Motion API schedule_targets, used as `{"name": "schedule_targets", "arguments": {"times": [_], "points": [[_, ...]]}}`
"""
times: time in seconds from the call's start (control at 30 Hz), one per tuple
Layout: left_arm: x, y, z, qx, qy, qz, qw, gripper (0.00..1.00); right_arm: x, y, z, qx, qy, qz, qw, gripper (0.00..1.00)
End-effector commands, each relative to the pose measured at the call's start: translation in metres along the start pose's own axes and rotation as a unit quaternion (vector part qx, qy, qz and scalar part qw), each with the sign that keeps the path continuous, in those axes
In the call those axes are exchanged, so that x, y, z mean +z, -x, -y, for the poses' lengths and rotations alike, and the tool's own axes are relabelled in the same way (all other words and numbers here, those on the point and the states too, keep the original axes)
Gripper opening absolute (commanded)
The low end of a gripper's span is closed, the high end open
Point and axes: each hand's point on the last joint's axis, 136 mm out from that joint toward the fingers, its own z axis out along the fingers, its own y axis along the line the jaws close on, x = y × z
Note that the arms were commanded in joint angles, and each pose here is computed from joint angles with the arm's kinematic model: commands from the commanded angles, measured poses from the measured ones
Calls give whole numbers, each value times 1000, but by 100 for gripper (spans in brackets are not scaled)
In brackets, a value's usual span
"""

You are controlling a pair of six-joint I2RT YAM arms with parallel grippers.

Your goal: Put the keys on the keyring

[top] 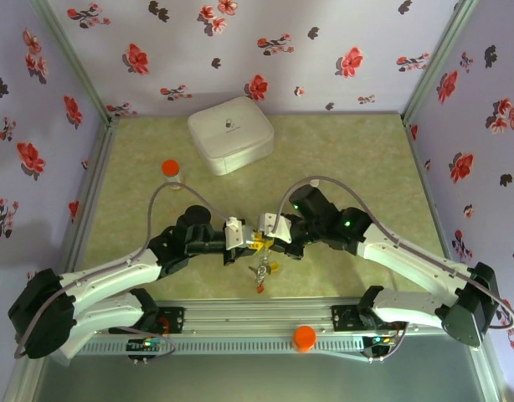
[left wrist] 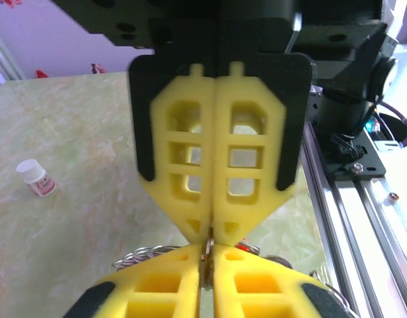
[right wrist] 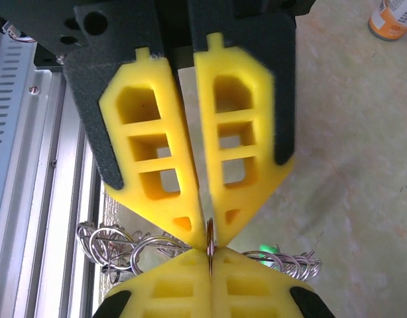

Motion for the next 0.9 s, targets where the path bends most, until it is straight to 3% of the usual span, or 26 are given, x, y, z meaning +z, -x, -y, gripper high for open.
{"name": "schedule_targets", "arguments": {"times": [0.0, 0.13, 0.17, 0.23, 0.3, 0.43, 0.6, 0.87], "points": [[3, 8, -1, 13, -6, 1, 1000, 2, -7, 34, 0, -25, -1, 58, 998, 0], [2, 8, 0, 9, -6, 3, 1000, 0, -11, 33, 1, -26, -18, 70, 997, 0], [1, 10, -1, 10, -2, 8, 1000, 0, -13, 31, 3, -21, -27, 70, 997, 4], [-1, 13, -3, 10, 10, 25, 1000, 0, -17, 24, 3, -5, -37, 71, 997, 25], [-3, 19, -7, 7, 26, 52, 998, 0, -18, 13, 4, 10, -45, 70, 996, 33], [-5, 26, -11, 5, 43, 90, 995, 0, -15, 1, 5, 42, -56, 83, 994, 34], [-5, 23, -9, -1, 42, 95, 995, 0, -15, 2, 11, 57, -84, 119, 988, 35], [-6, 23, -4, 4, 31, 106, 994, 0, -10, 0, 15, 61, -91, 121, 987, 33]]}}
